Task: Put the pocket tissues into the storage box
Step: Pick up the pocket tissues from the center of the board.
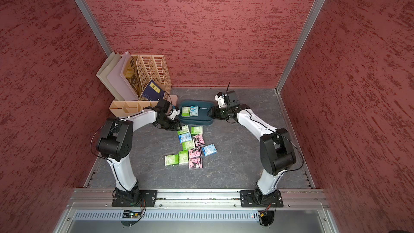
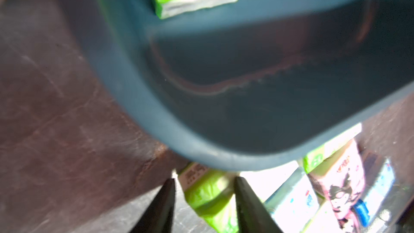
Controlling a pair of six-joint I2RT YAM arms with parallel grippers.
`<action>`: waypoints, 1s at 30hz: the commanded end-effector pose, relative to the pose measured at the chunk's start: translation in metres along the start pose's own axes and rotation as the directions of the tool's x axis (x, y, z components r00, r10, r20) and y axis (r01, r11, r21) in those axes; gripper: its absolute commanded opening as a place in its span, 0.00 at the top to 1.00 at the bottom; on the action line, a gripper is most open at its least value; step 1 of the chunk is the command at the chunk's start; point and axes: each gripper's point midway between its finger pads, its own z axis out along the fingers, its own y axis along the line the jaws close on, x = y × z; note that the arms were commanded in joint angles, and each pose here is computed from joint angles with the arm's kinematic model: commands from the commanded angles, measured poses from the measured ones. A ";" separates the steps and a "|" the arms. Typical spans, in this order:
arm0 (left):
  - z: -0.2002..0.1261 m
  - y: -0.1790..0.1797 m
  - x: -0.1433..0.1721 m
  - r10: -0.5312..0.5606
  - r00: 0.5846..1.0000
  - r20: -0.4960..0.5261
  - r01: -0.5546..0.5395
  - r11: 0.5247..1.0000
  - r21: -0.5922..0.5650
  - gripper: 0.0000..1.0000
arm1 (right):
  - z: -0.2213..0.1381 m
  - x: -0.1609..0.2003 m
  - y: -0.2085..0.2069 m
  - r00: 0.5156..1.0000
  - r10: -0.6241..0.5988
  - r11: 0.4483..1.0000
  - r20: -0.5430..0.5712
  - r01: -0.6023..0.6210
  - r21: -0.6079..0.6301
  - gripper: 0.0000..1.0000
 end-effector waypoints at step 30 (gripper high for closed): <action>-0.150 -0.067 -0.053 -0.192 0.886 0.423 0.090 0.964 0.250 1.00 | -0.008 -0.021 0.051 0.995 -0.030 0.992 0.099 0.042 -0.120 0.51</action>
